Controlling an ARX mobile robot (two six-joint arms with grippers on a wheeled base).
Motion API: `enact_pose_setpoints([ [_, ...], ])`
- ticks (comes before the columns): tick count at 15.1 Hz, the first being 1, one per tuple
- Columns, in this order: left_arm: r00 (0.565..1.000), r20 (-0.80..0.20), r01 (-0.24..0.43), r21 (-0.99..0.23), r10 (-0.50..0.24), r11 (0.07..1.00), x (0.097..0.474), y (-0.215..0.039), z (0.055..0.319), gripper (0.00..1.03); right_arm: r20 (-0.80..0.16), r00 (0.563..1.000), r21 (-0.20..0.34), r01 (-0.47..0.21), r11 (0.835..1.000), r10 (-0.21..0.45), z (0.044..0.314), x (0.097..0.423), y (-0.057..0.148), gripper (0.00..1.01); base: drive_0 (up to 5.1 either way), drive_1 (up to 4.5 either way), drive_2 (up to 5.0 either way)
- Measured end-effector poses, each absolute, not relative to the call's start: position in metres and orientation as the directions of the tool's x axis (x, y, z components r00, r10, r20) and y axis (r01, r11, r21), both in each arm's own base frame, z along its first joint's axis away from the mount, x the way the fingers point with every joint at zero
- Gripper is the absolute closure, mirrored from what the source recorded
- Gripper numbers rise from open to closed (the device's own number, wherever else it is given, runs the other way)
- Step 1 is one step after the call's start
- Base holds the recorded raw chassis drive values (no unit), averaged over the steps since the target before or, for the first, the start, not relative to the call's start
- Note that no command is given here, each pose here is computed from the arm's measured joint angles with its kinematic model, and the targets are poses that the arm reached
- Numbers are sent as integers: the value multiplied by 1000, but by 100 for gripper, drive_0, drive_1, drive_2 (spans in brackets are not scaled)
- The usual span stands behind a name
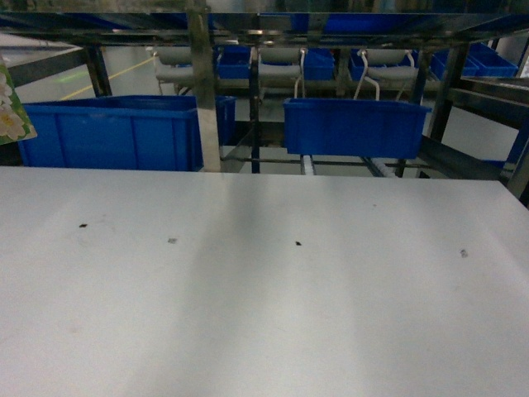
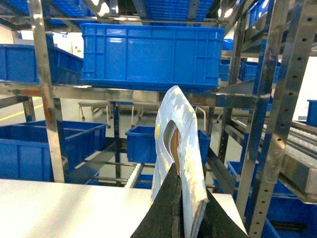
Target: Move flower gift bag to table near conveyor
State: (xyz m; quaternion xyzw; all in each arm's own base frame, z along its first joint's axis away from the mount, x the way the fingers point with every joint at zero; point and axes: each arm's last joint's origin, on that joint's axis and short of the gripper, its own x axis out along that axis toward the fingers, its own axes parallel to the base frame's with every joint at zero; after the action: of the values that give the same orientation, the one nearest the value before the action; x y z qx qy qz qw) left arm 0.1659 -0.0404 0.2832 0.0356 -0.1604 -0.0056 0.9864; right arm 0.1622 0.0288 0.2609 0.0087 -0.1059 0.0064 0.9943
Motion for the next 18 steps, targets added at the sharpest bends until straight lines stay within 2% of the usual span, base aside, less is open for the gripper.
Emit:
enact_pose_setpoints([
  [7,947,320,-1,71,-22,998,166,-40,284,101,217,976,17,-15,1000,11,261,162,29,99,-487,278,209],
  [10,948,317,-8,70,-15,997,166,-40,283,101,206,978,14,-19,1000,15,260,163,29,99,0,93,-93],
  [18,948,319,-1,71,-22,997,165,-40,284,101,212,977,15,-18,1000,14,261,162,29,99,1,420,-418],
])
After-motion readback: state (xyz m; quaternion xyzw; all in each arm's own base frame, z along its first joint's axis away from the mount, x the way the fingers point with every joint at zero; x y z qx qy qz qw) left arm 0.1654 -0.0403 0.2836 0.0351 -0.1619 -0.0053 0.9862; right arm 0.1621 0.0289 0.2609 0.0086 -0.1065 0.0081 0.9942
